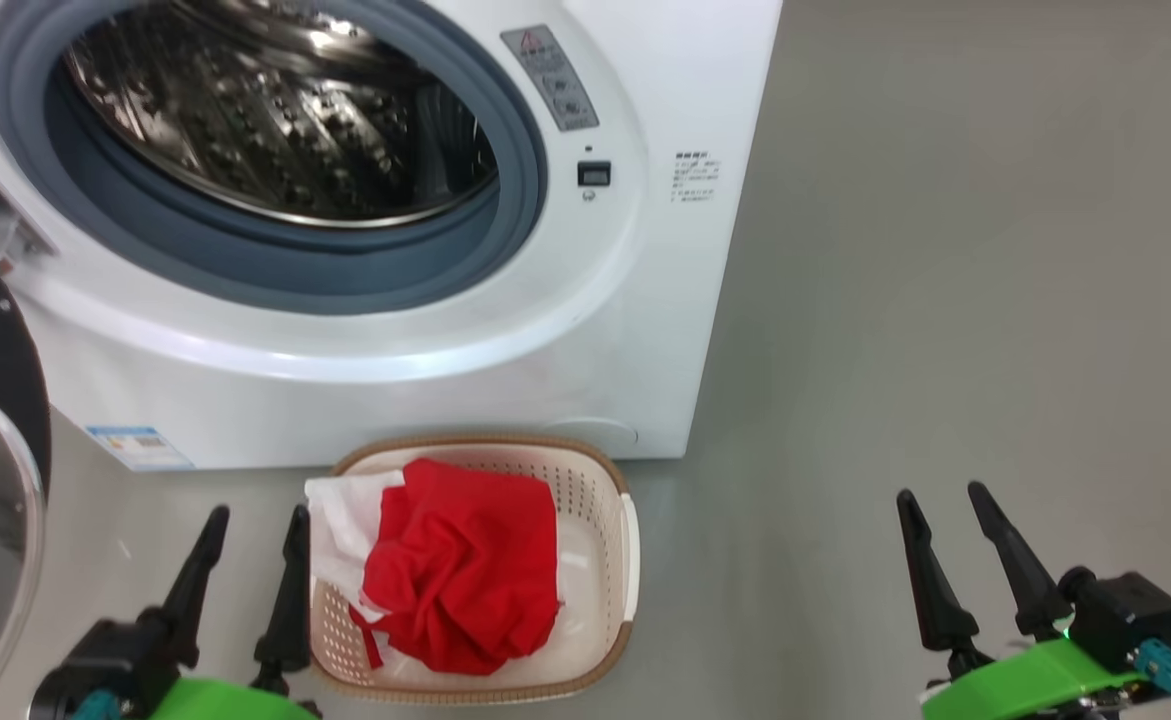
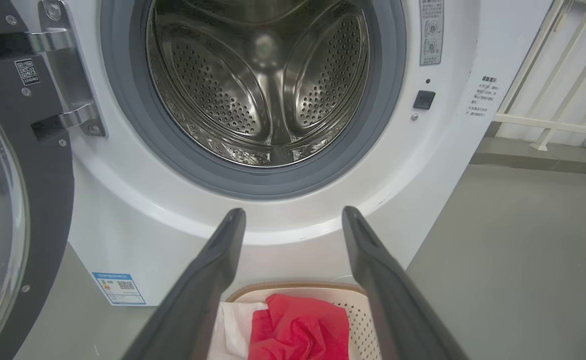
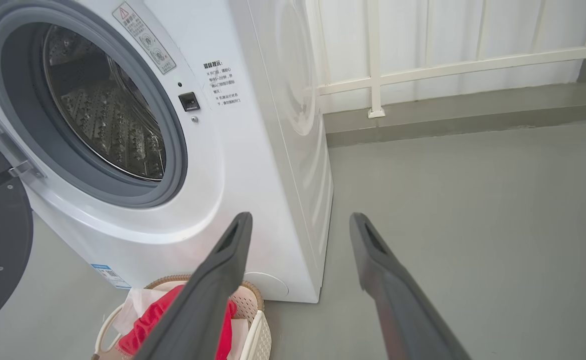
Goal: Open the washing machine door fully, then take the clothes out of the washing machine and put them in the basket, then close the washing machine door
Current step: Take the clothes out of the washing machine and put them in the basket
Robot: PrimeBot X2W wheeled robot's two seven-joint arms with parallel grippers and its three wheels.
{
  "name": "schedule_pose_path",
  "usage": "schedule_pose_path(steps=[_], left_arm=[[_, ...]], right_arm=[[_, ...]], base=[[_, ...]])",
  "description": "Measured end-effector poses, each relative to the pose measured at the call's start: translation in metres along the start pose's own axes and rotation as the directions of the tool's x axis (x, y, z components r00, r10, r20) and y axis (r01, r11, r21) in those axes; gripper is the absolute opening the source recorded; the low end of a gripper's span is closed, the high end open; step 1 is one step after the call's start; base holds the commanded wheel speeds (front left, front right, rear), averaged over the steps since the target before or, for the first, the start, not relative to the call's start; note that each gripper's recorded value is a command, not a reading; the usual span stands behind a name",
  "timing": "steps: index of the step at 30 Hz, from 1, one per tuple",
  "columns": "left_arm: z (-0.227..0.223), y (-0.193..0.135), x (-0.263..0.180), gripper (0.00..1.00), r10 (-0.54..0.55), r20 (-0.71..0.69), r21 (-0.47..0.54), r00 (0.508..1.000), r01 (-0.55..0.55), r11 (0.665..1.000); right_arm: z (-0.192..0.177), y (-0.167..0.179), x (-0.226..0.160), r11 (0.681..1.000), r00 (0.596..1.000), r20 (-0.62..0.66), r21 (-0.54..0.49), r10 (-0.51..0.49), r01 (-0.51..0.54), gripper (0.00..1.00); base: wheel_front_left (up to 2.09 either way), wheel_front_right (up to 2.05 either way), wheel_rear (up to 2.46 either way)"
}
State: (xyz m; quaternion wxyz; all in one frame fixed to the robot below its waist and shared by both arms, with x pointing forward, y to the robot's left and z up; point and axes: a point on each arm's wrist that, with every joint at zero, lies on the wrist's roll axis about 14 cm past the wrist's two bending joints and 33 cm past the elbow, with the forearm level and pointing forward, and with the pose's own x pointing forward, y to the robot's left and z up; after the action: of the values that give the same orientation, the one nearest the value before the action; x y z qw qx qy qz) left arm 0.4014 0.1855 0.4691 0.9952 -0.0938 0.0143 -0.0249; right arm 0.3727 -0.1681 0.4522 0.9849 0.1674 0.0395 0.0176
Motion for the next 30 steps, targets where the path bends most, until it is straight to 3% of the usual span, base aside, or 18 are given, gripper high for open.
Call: schedule_pose_path(steps=[14,30], left_arm=[[0.011,0.007,-0.046,1.00,0.034,0.035,0.009,0.999,-0.034,0.999],[0.014,0.009,-0.053,1.00,0.044,0.047,0.007,0.998,-0.044,0.999]], right_arm=[[0.000,-0.017,-0.043,0.999,0.999,0.000,-0.007,-0.053,0.053,1.00],[0.000,-0.020,-0.049,0.998,0.998,-0.002,-0.005,-0.062,0.062,1.00]], base=[[0.00,0.00,0.00],[0.00,0.00,0.00]])
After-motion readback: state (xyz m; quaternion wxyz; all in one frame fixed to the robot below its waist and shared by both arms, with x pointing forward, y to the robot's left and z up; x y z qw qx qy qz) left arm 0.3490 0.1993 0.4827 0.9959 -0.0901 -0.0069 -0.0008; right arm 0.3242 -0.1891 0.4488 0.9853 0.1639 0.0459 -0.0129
